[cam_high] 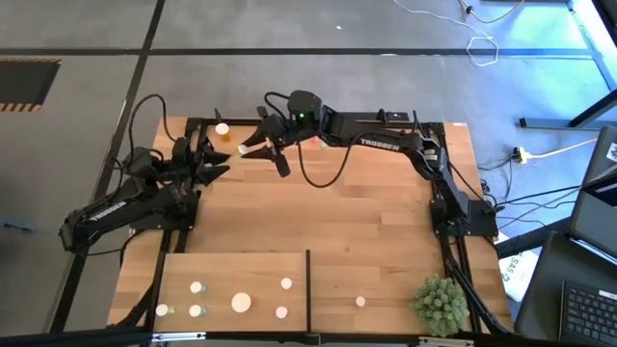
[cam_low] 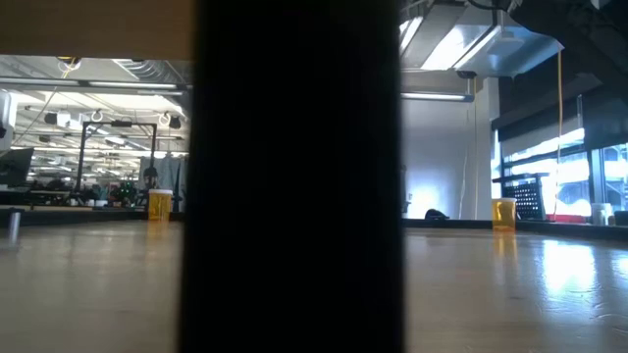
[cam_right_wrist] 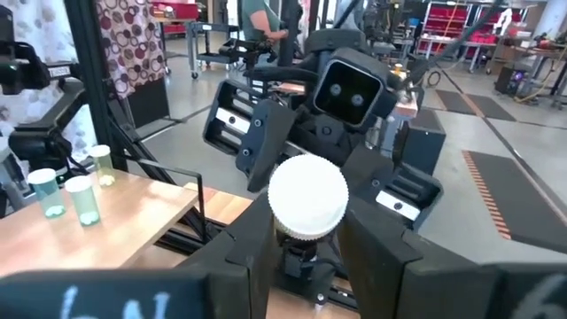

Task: Pick and place medicine bottles onto shelf by color
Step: Put the top right yellow pill bottle on the shelf aligned with the other yellow pill bottle

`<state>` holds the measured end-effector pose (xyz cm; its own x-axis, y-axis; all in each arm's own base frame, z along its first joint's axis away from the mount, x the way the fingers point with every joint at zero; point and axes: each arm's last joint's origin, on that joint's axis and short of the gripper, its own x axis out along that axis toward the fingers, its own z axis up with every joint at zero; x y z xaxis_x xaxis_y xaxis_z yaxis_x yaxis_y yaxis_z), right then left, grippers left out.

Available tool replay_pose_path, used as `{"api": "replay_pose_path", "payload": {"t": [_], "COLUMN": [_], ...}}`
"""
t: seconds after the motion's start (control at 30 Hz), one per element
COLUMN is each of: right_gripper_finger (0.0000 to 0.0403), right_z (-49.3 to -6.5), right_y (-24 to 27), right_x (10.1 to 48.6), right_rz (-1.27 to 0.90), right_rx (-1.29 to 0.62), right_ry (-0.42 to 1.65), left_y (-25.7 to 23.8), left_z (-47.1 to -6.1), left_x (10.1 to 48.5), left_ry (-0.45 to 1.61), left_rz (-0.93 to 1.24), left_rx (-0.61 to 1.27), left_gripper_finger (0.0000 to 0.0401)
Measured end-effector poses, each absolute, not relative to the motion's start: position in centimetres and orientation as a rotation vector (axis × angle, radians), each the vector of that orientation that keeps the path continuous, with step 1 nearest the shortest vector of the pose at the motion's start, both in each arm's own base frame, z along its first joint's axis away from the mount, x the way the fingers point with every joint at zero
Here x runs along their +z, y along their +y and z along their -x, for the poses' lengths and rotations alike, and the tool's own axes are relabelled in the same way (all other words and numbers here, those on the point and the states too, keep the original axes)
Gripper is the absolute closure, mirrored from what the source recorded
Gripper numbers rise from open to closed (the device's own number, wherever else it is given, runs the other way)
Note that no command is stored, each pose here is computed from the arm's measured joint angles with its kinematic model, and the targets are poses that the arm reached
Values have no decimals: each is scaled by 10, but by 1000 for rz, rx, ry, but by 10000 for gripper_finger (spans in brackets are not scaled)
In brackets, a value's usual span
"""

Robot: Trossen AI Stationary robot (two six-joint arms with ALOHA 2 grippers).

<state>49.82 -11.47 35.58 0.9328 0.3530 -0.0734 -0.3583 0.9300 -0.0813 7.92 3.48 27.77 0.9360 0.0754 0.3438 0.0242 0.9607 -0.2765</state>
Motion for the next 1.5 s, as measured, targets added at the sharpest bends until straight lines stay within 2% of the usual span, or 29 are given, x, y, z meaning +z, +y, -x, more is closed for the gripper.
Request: {"api": "replay_pose_path", "payload": {"t": [0.27, 0.77, 0.97, 1.37, 1.5], "right_gripper_finger": [286, 286, 286, 286, 286], "right_z": [-496, -496, -495, -479, -471], "right_y": [-115, -117, -118, -113, -104], "right_x": [359, 359, 359, 368, 375], "right_rz": [97, 98, 89, 44, 67], "right_rx": [357, 331, 333, 237, 161], "right_ry": [56, 58, 63, 219, 361], "left_y": [32, 29, 28, 13, 12], "left_z": [-75, -70, -64, -30, -27], "left_x": [292, 296, 300, 333, 333], "left_ry": [-360, -192, -107, 23, 49], "left_rz": [209, 219, 198, 172, 180], "left_rx": [29, 89, 193, 406, 442], "left_gripper_finger": [242, 242, 244, 245, 245]}}
